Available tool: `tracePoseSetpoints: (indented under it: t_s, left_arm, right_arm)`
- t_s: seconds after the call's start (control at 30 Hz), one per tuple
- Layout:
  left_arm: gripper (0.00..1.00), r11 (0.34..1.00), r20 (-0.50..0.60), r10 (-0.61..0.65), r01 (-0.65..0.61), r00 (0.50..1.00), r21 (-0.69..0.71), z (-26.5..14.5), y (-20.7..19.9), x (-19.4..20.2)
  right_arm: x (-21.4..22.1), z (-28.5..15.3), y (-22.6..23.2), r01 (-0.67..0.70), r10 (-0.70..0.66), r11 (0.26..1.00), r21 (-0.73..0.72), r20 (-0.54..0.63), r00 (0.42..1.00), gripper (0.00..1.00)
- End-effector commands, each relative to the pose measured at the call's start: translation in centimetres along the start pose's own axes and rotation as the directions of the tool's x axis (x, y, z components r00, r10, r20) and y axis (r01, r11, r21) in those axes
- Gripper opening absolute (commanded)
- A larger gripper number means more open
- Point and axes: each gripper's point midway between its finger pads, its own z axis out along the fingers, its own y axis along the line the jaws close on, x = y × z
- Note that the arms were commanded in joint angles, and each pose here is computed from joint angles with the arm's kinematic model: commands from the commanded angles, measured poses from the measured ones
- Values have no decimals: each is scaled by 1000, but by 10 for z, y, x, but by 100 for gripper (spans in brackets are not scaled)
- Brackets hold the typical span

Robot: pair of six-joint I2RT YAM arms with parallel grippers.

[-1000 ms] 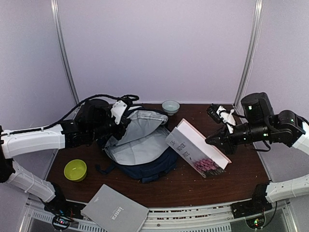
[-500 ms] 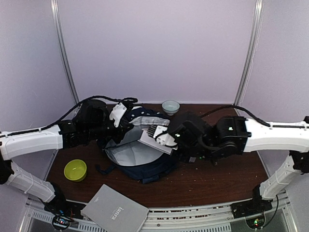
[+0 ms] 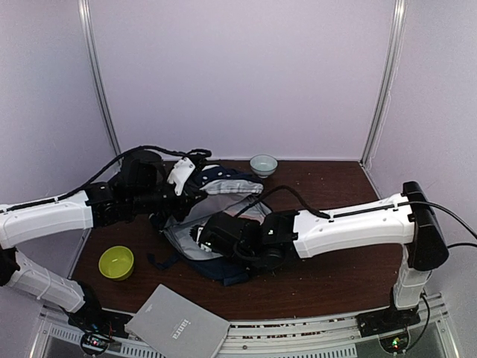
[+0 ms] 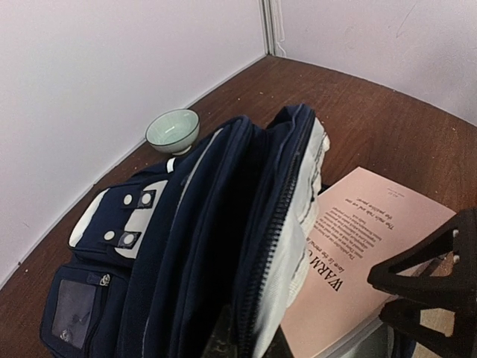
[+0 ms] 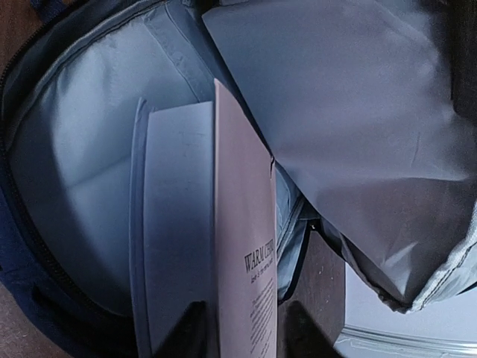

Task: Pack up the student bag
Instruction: Place the book in the largest pocket of the bag, then adjust the book in the largest pocket of the bag.

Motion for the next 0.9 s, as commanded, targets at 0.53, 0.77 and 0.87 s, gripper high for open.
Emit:
tracePoseSetpoints:
  t_s: [0.53, 0.77, 0.87]
  left_arm:
    - [0, 1000, 248, 0, -3, 969, 12, -19, -4, -69]
    - [0, 999, 260, 16, -25, 965, 31, -19, -10, -80]
    - [0, 999, 260, 18, -29, 966, 38, -18, -13, -81]
  right_arm:
    - [54, -114, -84, -833, 927, 356, -424, 45, 373, 100]
    - [133, -50, -42, -825, 947, -321, -465, -179, -267, 78]
    - [133, -39, -40, -828, 941, -337, -448, -170, -291, 78]
